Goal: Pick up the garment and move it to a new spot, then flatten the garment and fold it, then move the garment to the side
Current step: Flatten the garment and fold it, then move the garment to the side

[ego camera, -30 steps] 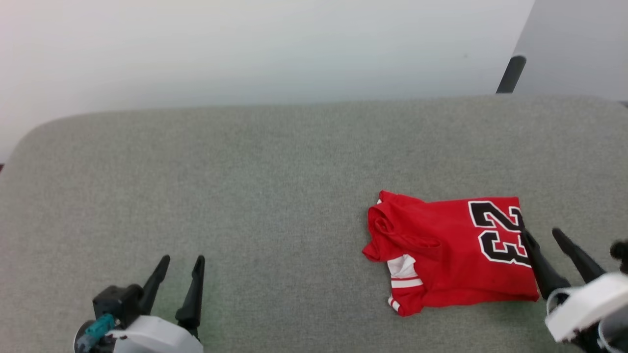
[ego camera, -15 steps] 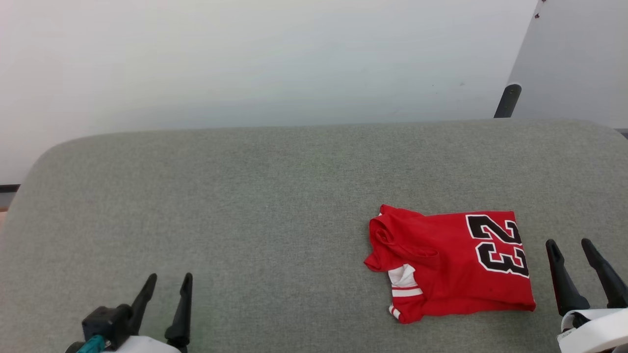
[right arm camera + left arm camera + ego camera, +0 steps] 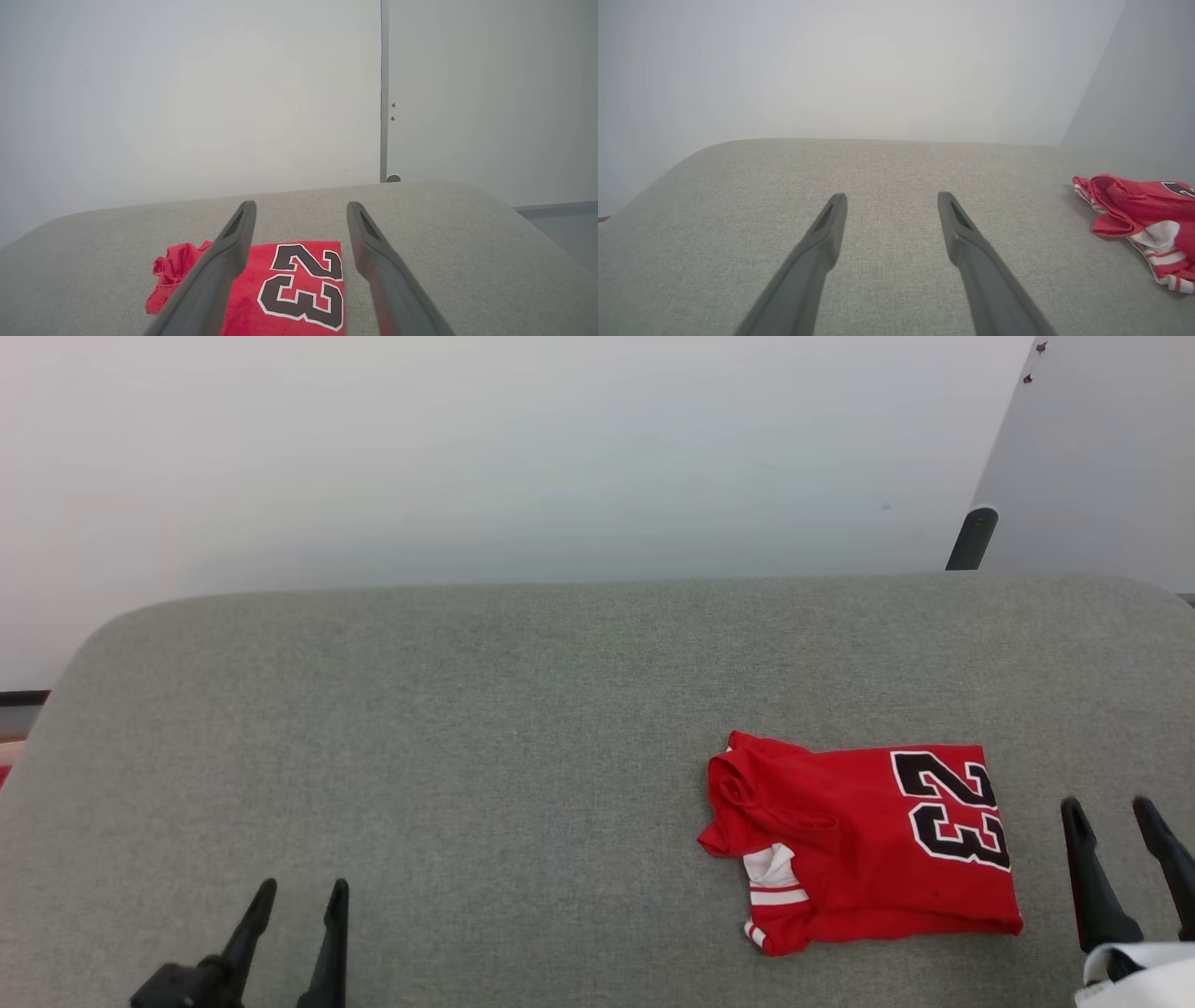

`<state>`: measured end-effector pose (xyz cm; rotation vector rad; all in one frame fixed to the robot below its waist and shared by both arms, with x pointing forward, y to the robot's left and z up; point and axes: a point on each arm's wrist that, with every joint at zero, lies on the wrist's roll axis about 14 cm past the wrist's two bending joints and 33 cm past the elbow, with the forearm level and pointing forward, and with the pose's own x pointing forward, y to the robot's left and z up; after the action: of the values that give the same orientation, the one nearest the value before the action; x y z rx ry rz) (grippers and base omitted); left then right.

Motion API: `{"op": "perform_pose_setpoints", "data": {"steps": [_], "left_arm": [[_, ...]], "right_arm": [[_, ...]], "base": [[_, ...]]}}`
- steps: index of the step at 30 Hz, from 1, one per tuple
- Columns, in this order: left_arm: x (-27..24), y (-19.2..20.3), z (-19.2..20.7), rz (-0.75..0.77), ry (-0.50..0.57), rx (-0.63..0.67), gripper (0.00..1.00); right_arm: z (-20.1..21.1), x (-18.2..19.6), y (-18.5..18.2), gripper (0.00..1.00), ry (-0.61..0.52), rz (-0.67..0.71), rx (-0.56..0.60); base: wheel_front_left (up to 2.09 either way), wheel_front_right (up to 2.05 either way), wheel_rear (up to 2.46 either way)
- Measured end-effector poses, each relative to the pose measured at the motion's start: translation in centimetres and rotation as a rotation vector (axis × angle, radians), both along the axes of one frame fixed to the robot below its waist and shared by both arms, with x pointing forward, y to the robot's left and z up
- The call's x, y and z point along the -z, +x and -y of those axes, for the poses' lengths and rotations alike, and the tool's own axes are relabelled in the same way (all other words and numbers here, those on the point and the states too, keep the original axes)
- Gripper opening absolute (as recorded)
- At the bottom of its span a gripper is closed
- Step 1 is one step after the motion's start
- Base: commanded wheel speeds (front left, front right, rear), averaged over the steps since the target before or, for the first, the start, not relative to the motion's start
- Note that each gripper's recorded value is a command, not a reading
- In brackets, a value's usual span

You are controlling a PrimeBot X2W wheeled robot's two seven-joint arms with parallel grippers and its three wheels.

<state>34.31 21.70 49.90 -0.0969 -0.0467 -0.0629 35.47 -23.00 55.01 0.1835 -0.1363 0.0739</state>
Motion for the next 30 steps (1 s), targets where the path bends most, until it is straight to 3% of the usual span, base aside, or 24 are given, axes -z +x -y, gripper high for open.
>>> {"op": "perform_pose_setpoints", "data": {"steps": [30], "left_arm": [[-0.5, -2.2, -0.6, 0.016, 0.028, -0.043, 1.00]], "right_arm": [[-0.3, 0.9, -1.5, 1.00, 0.038, -0.040, 0.032]], "base": [[0.00, 0.00, 0.00]]}}
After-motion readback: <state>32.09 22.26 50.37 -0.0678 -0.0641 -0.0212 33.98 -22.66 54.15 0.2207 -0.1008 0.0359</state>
